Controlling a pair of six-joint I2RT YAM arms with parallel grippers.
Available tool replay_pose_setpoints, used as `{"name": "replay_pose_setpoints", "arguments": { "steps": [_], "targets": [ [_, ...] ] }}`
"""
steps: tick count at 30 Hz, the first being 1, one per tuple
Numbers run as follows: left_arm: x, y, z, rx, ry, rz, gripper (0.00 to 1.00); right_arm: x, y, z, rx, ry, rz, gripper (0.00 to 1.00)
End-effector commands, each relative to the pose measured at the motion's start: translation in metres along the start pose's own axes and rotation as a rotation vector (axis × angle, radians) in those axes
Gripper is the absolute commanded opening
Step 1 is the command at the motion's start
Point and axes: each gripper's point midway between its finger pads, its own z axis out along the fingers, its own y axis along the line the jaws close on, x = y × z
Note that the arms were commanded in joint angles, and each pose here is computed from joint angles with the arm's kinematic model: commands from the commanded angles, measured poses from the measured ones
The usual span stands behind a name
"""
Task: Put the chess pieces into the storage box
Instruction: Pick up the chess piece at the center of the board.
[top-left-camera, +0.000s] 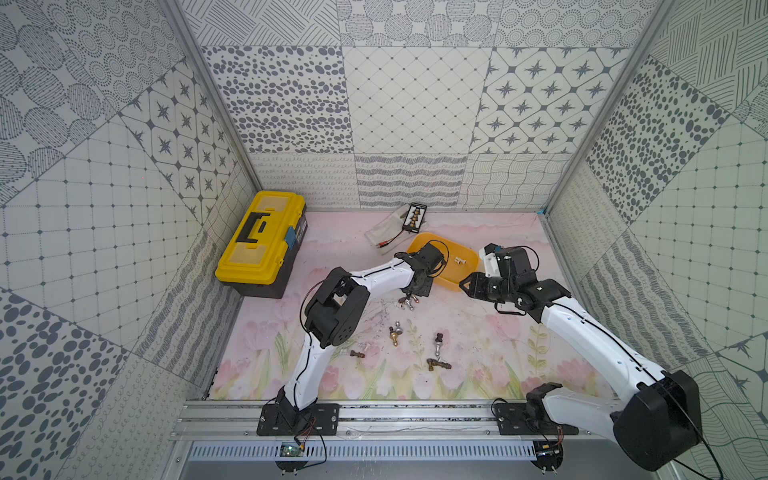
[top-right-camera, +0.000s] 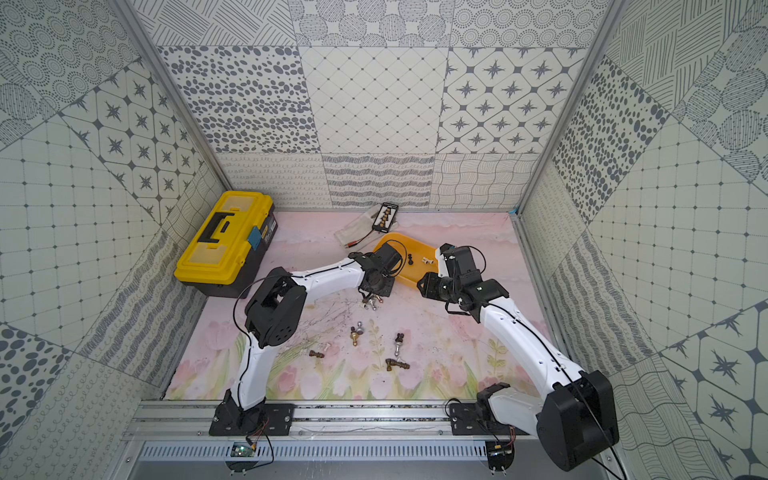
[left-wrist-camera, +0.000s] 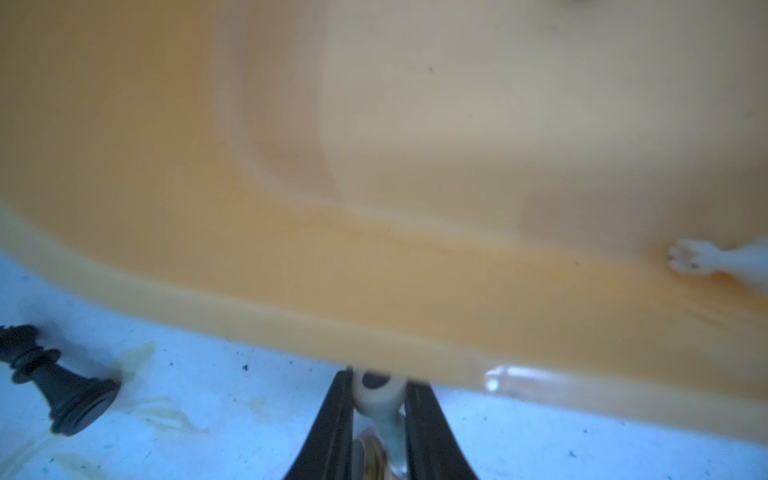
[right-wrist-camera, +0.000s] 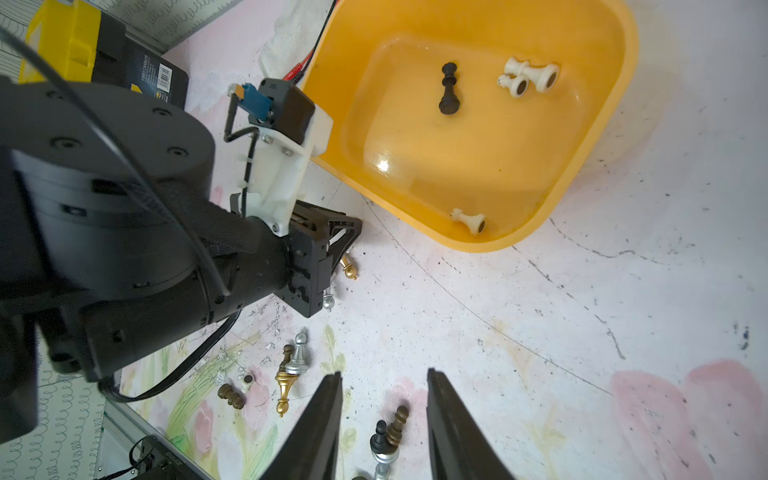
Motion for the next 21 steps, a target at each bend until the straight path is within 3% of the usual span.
{"name": "replay_pose_setpoints", "arguments": {
  "steps": [1,13,21],
  "targets": [
    [-0.001,-0.001,-0.027,0.015,0.011,0.023,0.01,-0.014,0.004,-0.008,-0.012,-0.054,-0.022,0.4],
    [-0.045,-0.005,-0.074,0.04,-0.12,0.033,0.01,-0.026,0.004,-0.03,-0.013,-0.138,-0.018,0.4],
    [-0.096,-0.039,-0.053,0.098,-0.166,0.117,0.03,-0.023,-0.001,-0.043,-0.006,-0.155,-0.004,0.4]
  ]
}}
